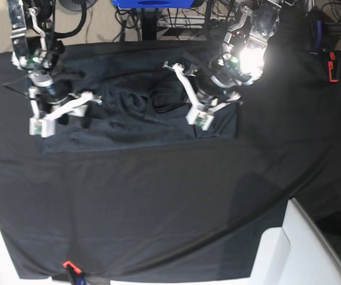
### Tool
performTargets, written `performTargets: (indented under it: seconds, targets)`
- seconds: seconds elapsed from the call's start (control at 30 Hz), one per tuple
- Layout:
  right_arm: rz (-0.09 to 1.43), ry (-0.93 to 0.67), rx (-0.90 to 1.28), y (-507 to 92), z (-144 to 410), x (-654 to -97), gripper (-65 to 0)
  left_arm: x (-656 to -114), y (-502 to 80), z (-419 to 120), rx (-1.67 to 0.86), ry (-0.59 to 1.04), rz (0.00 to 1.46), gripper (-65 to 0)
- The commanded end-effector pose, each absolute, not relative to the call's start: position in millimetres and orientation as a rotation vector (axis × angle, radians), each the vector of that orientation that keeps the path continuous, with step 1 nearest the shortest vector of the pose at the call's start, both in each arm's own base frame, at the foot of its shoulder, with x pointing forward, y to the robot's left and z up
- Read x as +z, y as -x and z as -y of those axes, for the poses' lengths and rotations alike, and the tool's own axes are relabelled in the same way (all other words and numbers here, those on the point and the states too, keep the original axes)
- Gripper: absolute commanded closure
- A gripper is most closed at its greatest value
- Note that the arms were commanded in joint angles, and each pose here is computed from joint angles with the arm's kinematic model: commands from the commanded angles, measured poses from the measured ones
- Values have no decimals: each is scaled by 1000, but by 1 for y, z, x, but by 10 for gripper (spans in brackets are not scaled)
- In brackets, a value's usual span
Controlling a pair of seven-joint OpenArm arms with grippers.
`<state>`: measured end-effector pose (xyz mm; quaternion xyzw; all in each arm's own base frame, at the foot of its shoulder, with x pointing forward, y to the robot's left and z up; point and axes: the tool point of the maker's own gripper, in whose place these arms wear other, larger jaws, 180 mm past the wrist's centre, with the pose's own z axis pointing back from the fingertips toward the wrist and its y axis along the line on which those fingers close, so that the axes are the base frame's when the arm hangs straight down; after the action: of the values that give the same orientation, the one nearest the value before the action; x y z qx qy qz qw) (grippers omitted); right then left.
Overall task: Fold the T-shirt properly
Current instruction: 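Lower the folded layer with the left gripper and open it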
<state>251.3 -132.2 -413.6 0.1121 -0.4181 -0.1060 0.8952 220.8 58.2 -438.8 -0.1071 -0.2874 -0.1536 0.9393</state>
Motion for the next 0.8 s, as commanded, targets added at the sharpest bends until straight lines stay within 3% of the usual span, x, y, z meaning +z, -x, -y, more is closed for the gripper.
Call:
performTargets:
  seconds: [0.0,0.07,0.1,0.17,0.27,0.77]
  targets:
    - [913,-223,-230,-258,141,-403,-228,-431,-230,-73,-279,183,628,0]
    - [923,-207,-264,-259,150,-402,-48,-432,-232,-85,-250,163,629,0]
    - [926,-204,-278,-259,153,-401,0,-431,-233,-90,-239,155,632,0]
    - [930,-196,-302,-259,157,-401,-26,-431,-234,-93,-237,142,634,0]
    - [930,-195,-309,-259,158,-401,0,-431,-235,-94,-237,140,635,0]
    - [924,-194,-310,-256,158,-403,0,-447,-222,-47,-324,224,577,0]
